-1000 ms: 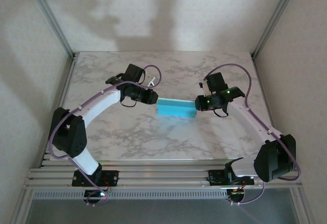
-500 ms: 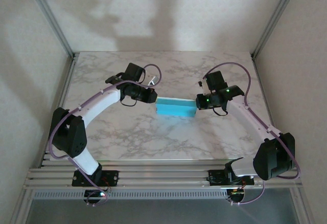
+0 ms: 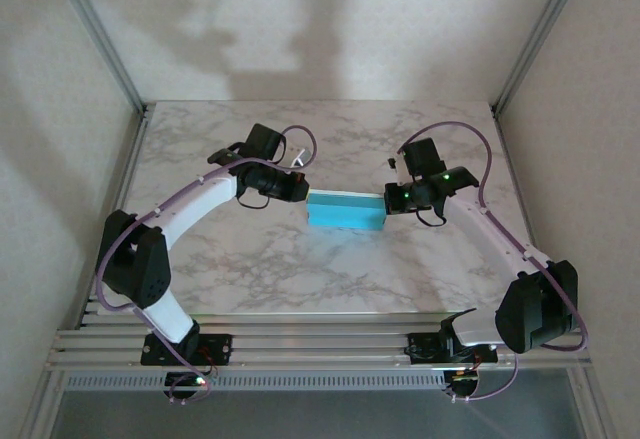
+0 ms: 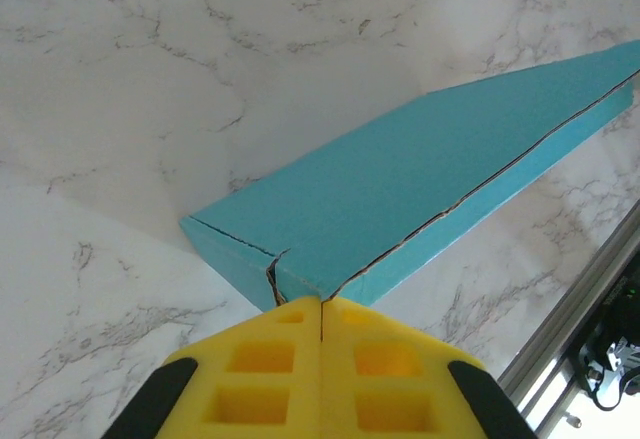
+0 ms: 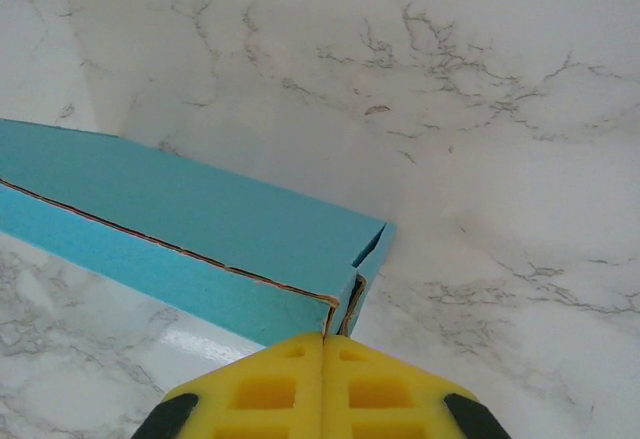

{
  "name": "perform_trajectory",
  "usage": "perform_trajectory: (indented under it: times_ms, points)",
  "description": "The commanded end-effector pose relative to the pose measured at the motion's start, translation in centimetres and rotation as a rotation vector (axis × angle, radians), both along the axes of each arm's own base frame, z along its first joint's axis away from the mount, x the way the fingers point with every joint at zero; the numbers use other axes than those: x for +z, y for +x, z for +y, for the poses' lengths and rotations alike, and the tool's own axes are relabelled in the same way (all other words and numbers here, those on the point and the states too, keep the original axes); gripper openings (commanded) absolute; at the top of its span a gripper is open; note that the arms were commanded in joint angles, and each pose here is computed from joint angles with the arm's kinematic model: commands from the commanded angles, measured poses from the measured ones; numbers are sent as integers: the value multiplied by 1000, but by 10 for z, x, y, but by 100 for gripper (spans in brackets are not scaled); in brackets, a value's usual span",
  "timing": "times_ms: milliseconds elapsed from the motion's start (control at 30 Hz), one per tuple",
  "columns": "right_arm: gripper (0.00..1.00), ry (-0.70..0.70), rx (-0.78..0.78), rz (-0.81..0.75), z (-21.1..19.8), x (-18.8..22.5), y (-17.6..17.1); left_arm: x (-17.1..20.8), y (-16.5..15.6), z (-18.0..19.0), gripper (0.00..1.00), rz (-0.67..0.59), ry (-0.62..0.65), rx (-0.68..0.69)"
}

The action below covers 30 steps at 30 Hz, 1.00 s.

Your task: Fold the paper box

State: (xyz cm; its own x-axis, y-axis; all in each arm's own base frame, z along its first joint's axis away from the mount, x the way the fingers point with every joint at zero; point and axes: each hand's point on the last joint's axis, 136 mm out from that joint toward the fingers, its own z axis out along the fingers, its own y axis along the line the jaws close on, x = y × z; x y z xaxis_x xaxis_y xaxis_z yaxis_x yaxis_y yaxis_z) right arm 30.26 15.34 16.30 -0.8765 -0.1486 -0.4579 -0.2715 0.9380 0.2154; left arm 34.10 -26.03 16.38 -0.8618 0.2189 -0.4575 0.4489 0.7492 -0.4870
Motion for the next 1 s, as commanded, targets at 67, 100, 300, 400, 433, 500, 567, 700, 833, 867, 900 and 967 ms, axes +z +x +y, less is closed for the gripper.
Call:
perform_trajectory:
  times_ms: [67,100,300,400,433,500,567,700,833,867,900,967]
  points:
    - [4,43,7,-13,9,11,3,0,-1,-11,2,47,-41,8]
    - [4,43,5,-11,9,11,3,-1,-1,-11,2,53,-42,14]
    - [3,46,-9,3,10,8,2,-15,-3,-6,2,80,-11,41]
    - [3,44,-30,6,8,4,2,-19,-5,-2,2,81,2,53]
    - [3,45,-32,9,8,3,1,-20,-6,-1,2,80,6,55]
    - [3,49,-37,12,8,1,0,-22,-7,1,2,78,16,63]
    - [3,50,-34,12,9,-1,-1,-25,-8,4,2,76,27,68]
    - [3,28,-43,12,6,-5,-3,-30,-8,10,2,69,57,75]
    - [3,10,-54,5,2,-7,-4,-32,-9,11,2,71,69,77]
    - [3,9,-56,3,1,-7,-4,-32,-9,11,2,72,71,78]
    - [3,9,-57,3,1,-7,-5,-32,-9,12,2,71,69,78]
    - [3,9,-61,3,0,-8,-6,-32,-9,12,1,72,69,79]
